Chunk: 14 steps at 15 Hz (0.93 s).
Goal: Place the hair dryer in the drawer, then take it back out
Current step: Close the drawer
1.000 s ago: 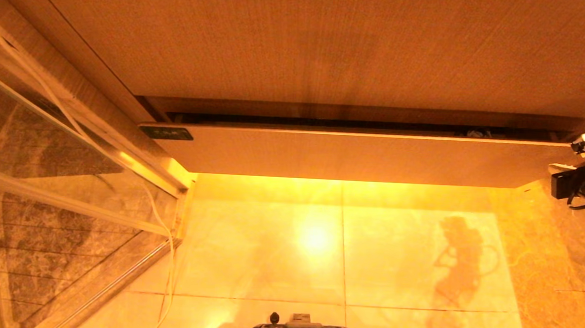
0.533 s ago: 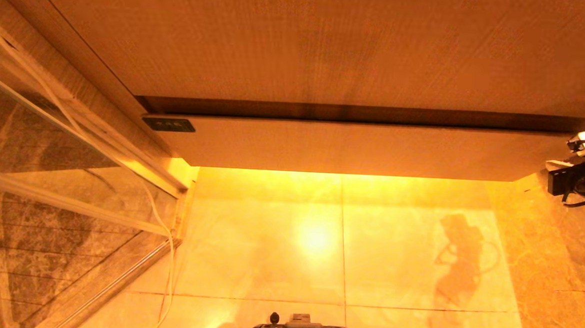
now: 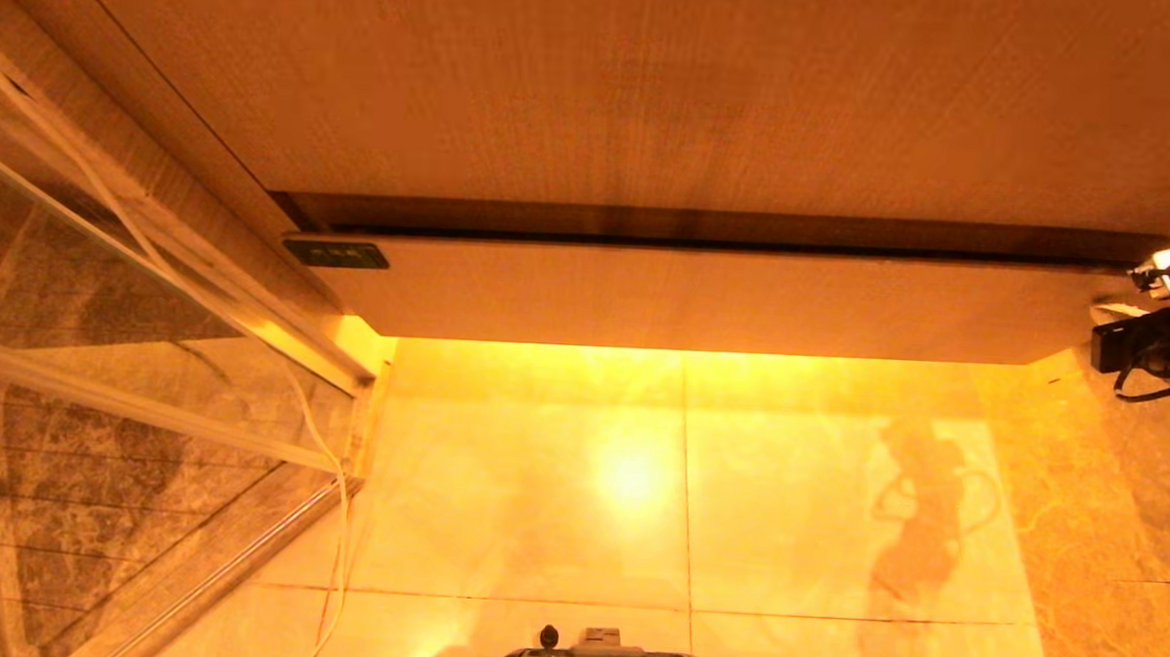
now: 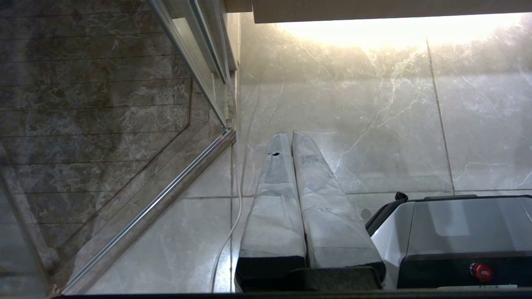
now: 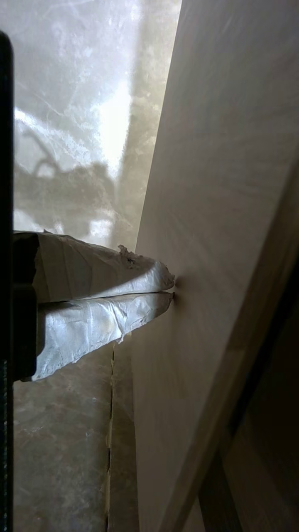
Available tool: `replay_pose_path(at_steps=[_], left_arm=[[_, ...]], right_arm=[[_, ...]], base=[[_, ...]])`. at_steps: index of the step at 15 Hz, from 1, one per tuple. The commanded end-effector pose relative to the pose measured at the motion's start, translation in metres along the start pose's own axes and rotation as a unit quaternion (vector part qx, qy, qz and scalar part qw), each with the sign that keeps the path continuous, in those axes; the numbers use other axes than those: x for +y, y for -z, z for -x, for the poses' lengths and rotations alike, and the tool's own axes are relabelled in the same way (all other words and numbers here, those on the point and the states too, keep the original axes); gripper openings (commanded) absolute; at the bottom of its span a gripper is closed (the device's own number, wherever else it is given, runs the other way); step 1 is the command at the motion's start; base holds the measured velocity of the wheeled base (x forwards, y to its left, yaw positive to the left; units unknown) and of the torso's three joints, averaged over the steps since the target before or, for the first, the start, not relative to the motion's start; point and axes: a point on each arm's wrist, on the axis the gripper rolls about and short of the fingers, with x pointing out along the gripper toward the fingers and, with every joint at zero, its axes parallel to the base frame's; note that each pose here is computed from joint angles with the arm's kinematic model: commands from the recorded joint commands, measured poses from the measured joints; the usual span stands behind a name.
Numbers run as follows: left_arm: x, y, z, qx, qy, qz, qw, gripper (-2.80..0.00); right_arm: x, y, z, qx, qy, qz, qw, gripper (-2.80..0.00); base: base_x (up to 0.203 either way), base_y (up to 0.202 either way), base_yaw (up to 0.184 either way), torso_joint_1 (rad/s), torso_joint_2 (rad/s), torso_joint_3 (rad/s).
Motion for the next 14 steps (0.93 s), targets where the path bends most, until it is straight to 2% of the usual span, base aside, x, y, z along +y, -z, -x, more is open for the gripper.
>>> replay_pose_path(at_steps=[1, 8, 14], left_arm=[[0.000, 0.000, 0.000, 0.001, 0.000, 0.000, 1.0000, -2.80], [0.000, 0.001, 0.000, 0.001, 0.000, 0.000, 1.0000, -2.80], [0.000, 0.000, 0.000, 0.001, 0.000, 0.000, 1.0000, -2.80]], right_arm=[[0.001, 0.006, -0.008, -0.003, -0.001, 0.002, 1.000, -2.80], [0.006, 0.014, -0.022, -0.008, -0.005, 0.003, 1.000, -2.80], [0.010, 0.014, -0.035, -0.030, -0.003, 0.009, 1.000, -2.80]], base=[[0.000, 0.000, 0.000, 0.000, 0.00, 0.000], [0.000, 0.000, 0.000, 0.000, 0.00, 0.000], [0.000, 0.000, 0.000, 0.000, 0.00, 0.000]])
